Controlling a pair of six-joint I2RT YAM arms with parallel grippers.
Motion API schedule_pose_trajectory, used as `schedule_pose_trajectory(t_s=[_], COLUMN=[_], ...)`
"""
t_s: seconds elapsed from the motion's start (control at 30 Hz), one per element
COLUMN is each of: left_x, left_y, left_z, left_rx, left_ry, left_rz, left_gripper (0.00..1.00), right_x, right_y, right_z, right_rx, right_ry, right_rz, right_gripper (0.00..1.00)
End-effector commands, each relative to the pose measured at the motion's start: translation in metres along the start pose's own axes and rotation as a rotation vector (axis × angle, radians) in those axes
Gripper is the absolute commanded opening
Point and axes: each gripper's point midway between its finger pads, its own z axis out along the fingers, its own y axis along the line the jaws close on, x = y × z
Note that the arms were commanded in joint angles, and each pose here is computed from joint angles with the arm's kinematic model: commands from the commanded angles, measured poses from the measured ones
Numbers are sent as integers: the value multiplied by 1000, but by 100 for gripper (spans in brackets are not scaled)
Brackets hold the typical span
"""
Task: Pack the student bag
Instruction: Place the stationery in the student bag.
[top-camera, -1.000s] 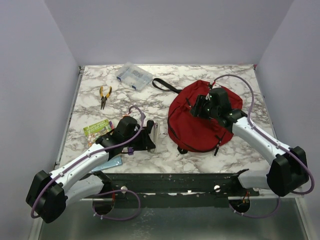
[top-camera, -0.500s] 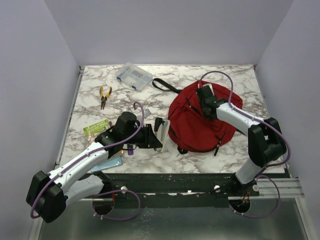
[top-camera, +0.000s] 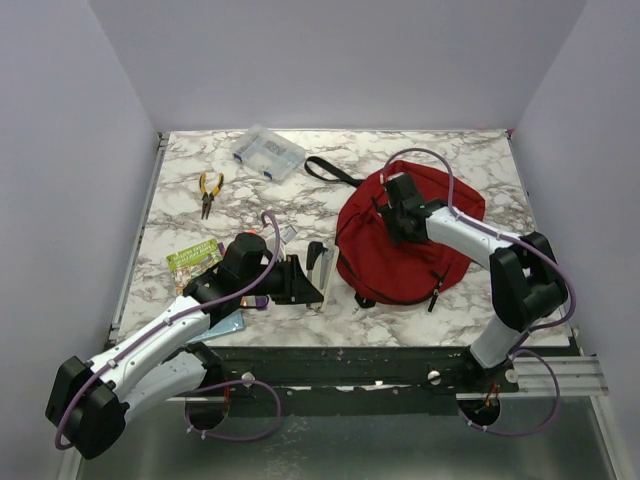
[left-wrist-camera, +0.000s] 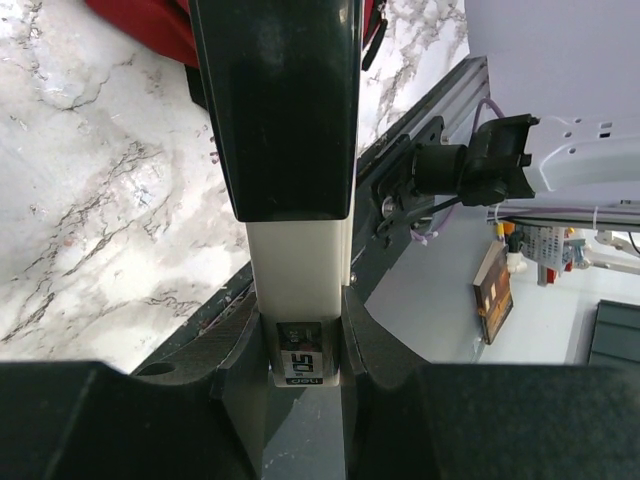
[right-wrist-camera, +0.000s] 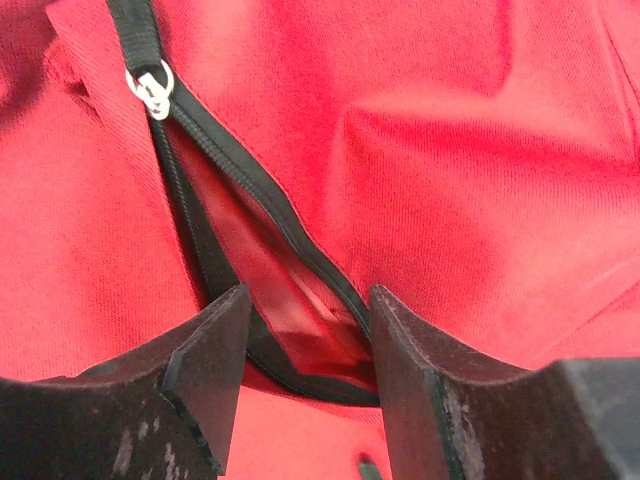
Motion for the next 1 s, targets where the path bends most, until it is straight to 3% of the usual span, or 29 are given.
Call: schedule_pose_trajectory(t_s=[0.0, 0.17, 0.33, 0.4, 0.63, 0.97], left_x=[-10, -14, -16, -17, -22, -46], left_y=[-26, -31, -33, -32, -35, -58], left_z=[-3, -4, -2, -2, 6, 51], left_rx=[99, 106, 106, 105, 115, 193], left_ry=[-28, -35, -31, -32, -32, 47], left_rz=[48, 44, 33, 22, -11, -71], left_gripper=[0, 0, 0, 0, 0, 0], right_x=[-11, -29, -43, -45, -58, -72], right_y=[6, -6, -14, -18, -20, -18], right_z=[16, 32, 44, 44, 19, -43], right_rx=[13, 108, 175, 210, 256, 179], right_ry=[-64, -136, -190, -198, -184, -82], right_rz=[8, -42, -55, -63, -56, -4], right_gripper=[57, 59, 55, 48, 2, 1])
